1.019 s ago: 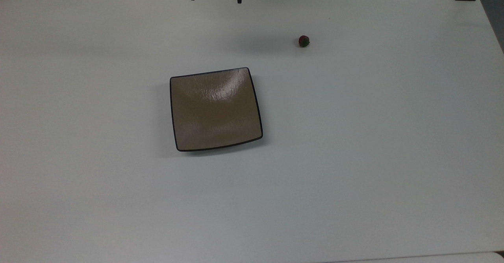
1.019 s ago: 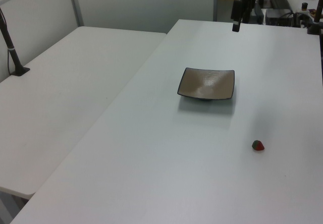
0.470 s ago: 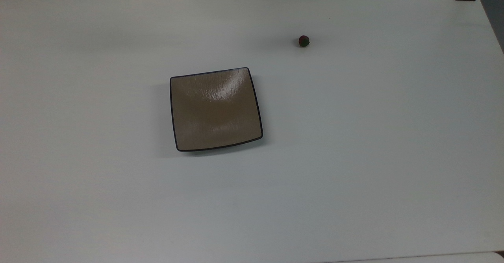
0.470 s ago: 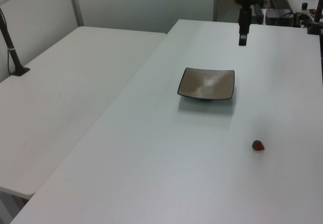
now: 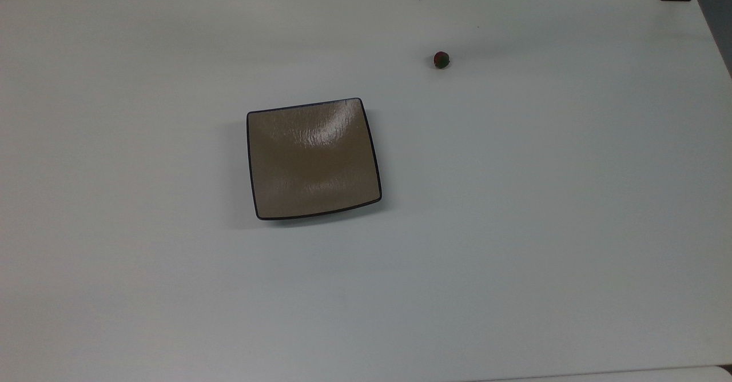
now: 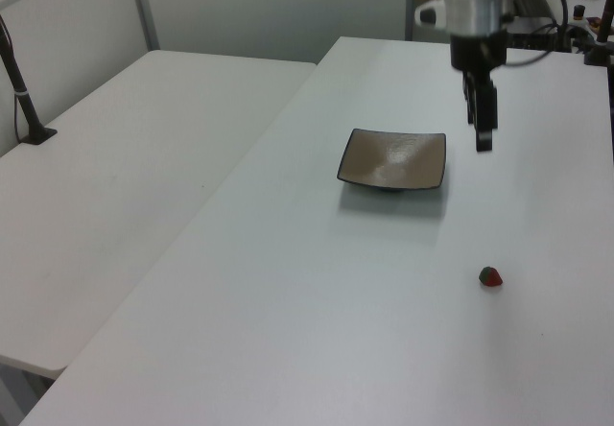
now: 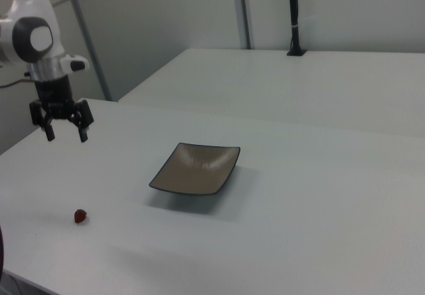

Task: Strawberries on a ceramic plate
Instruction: 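Move the open gripper over the red strawberry and lower it, then close the gripper on the red strawberry and lift it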

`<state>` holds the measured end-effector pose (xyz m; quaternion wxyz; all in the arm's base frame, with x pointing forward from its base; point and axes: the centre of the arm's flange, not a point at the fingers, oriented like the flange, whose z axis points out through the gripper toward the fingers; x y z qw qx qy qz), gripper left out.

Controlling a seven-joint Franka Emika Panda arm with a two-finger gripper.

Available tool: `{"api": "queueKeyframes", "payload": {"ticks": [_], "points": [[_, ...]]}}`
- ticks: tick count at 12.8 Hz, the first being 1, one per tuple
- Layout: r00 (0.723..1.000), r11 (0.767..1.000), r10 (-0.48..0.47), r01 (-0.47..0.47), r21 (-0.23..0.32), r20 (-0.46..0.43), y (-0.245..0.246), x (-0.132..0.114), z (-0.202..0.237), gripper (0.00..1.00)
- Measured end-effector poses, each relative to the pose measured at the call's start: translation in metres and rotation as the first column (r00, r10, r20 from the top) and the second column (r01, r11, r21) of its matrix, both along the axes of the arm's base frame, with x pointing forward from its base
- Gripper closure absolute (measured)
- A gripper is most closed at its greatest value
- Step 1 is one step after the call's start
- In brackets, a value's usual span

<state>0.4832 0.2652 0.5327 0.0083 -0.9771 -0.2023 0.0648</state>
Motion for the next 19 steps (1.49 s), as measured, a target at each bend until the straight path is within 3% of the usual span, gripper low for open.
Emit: {"api": "queueKeyframes", "payload": {"ticks": [8,13,19], "points": [[0.972,0.996,0.022,-0.043,-0.084,-0.234,0.031,-0.004,-0.133,0.0],[0.978,0.997,0.017,-0.032,-0.069,-0.207,0.028,-0.016,-0.195,0.0],[0.989,0.999,0.017,-0.022,-0.035,-0.146,0.028,-0.019,-0.222,0.04]]}}
